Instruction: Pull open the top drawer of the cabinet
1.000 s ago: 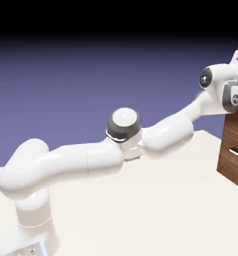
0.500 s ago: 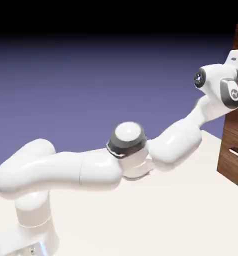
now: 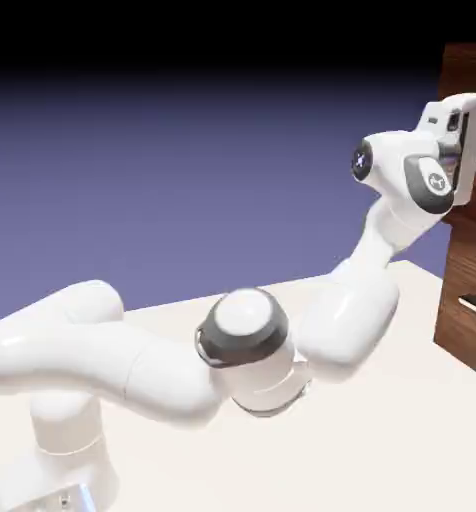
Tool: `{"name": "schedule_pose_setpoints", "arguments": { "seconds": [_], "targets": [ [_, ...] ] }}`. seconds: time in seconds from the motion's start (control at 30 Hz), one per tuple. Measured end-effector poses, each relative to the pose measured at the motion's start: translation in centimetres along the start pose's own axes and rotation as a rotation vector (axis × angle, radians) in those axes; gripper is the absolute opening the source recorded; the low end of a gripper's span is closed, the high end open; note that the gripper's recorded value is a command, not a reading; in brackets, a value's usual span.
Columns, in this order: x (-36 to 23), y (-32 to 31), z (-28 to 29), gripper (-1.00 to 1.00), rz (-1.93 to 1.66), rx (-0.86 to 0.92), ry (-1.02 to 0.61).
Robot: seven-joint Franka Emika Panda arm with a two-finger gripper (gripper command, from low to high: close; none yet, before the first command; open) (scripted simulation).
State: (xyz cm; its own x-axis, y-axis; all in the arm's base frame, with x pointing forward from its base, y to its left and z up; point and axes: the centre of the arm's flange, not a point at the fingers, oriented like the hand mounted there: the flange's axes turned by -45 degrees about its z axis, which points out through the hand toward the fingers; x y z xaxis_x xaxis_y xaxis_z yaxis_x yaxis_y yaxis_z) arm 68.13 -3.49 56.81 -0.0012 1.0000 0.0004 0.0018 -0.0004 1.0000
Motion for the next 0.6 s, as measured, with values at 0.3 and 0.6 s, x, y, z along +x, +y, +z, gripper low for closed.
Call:
{"name": "schedule_pose_setpoints", "arguments": {
  "seconds": [0.3,0.6],
  "targets": [
    [0.0,0.0,-7.7,-1.0,0.0,0.001,0.0],
    [0.0,0.0,-14.7,1.0,0.001,-0.002,0.0]
  ]
}}
